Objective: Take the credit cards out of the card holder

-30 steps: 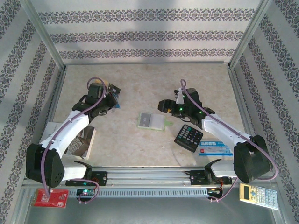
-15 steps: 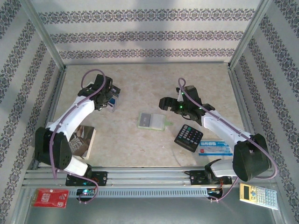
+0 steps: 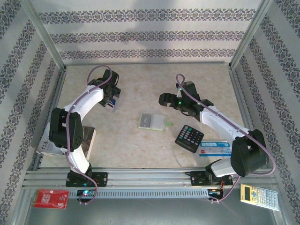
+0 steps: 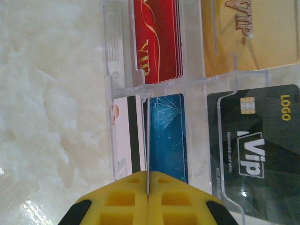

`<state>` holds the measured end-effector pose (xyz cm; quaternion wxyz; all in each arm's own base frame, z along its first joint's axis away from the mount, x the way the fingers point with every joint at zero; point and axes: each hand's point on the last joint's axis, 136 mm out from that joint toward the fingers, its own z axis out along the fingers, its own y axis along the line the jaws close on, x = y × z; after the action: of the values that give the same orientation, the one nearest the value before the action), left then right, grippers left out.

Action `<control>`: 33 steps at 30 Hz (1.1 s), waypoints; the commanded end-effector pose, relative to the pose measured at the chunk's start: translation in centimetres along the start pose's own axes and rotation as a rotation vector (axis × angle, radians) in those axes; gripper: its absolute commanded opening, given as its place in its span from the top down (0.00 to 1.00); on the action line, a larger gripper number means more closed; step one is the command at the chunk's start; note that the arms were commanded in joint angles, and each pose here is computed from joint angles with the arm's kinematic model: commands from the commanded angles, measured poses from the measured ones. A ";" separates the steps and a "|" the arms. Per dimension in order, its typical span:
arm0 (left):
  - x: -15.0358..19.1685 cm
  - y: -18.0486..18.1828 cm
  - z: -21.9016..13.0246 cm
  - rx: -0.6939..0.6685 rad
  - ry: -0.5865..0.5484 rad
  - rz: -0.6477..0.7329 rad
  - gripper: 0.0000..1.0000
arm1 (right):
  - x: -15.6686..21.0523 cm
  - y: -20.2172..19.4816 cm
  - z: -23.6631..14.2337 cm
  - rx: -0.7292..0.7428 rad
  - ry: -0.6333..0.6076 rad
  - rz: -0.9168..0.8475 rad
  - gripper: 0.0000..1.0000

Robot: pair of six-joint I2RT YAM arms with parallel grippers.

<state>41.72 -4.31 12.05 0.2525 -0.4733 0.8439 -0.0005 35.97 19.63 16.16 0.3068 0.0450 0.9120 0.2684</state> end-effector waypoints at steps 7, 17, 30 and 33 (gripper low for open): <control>-0.3 -0.3 1.5 -0.019 0.025 -0.033 1.00 | 0.0 1.7 0.7 -0.021 0.012 -0.009 0.02; 0.0 -1.1 2.3 0.003 0.059 -0.024 1.00 | 0.6 2.2 1.2 -0.028 0.030 -0.002 0.02; -0.5 -1.1 1.0 0.020 0.055 -0.046 1.00 | 1.0 2.1 1.4 -0.028 0.042 0.004 0.02; -0.4 -1.3 0.7 0.034 0.060 -0.054 1.00 | 1.1 2.0 1.4 -0.026 0.042 0.005 0.02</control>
<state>42.66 -4.73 10.04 0.2185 -0.4814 0.8486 -0.0181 35.43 21.70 15.00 0.2834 0.0361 0.9184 0.2738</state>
